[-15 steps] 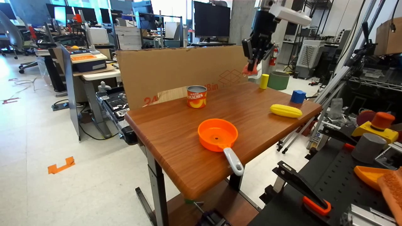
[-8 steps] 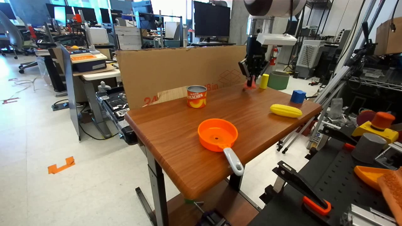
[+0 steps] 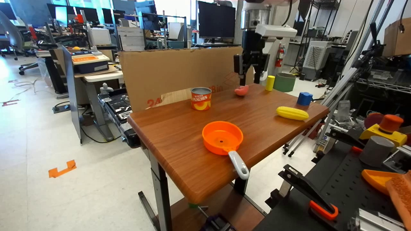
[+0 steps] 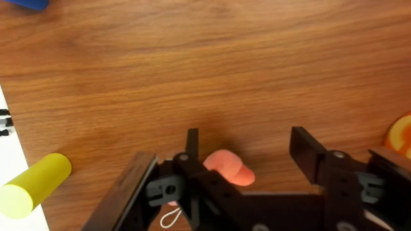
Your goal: Take the rabbit toy out of the orange pan and place it on the table
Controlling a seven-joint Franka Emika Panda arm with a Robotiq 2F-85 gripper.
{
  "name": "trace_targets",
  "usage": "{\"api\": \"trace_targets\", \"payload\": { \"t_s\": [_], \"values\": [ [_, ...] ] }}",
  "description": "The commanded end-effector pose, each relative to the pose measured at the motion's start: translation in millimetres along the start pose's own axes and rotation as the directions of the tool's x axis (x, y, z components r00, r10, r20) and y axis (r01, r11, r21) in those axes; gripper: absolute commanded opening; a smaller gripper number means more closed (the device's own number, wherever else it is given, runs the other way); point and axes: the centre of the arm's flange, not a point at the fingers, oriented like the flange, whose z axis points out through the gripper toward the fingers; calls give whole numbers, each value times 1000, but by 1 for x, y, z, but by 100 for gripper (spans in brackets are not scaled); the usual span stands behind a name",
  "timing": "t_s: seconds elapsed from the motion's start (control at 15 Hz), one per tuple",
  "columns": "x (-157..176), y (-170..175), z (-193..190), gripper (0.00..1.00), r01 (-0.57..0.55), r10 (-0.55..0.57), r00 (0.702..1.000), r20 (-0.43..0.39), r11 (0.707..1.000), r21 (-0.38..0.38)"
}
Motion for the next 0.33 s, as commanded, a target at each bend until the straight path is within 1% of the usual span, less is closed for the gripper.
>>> {"api": "trace_targets", "payload": {
  "t_s": [0.0,0.07,0.13,0.2,0.27],
  "values": [
    [-73,-6,-55,100,167,-166,986,27,986,-14],
    [-25,-9,-26,100,85,-85,996,8,996,0],
    [-34,-10,-36,95,92,-92,996,4,996,0],
    [-35,-9,-41,100,91,-91,996,-2,996,0],
    [-33,-9,-38,100,91,-91,996,0,996,0]
  ]
}}
